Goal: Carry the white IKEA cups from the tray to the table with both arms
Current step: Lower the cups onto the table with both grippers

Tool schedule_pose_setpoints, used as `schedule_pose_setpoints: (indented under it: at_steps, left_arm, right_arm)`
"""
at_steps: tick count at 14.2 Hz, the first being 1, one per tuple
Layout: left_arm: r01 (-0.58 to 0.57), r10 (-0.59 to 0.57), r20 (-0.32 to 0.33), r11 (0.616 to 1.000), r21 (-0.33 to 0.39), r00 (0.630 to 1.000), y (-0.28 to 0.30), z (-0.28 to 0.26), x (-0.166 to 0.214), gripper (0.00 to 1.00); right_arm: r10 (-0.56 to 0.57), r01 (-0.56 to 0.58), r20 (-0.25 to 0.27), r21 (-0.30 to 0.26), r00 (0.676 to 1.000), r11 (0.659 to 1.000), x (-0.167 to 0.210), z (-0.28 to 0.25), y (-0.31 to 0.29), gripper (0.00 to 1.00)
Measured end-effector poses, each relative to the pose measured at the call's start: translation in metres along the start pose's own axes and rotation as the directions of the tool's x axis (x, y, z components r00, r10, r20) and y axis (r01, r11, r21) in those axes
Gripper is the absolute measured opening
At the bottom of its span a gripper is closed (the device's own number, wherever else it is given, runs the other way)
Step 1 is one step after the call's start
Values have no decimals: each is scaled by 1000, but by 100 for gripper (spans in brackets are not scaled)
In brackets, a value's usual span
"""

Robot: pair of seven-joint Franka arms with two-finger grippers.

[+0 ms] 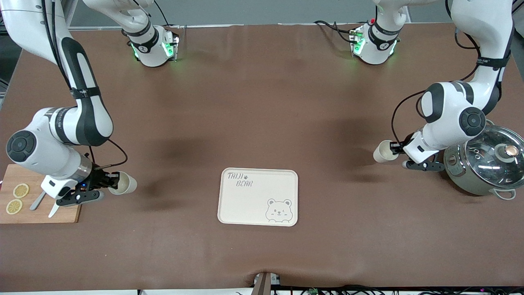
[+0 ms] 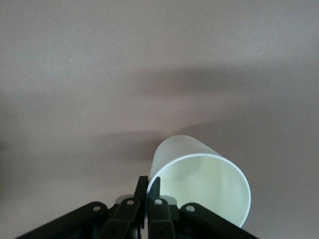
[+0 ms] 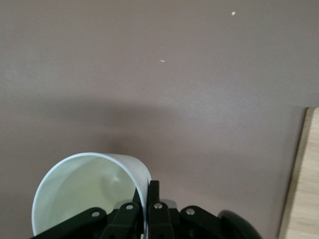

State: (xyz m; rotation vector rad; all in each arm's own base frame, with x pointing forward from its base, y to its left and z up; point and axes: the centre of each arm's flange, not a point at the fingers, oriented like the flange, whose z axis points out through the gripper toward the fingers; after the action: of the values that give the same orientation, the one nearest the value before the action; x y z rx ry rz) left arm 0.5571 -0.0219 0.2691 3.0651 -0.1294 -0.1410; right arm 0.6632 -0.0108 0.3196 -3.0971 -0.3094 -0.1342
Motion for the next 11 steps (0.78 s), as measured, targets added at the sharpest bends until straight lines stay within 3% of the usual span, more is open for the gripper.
schedule_pose_setpoints:
  at_steps: [11]
  left_arm:
    - [0, 0, -16, 1000, 6, 1000, -1, 31, -20, 4]
  right_arm:
    - [-24, 22, -79, -31, 997, 999, -36, 55, -1, 4]
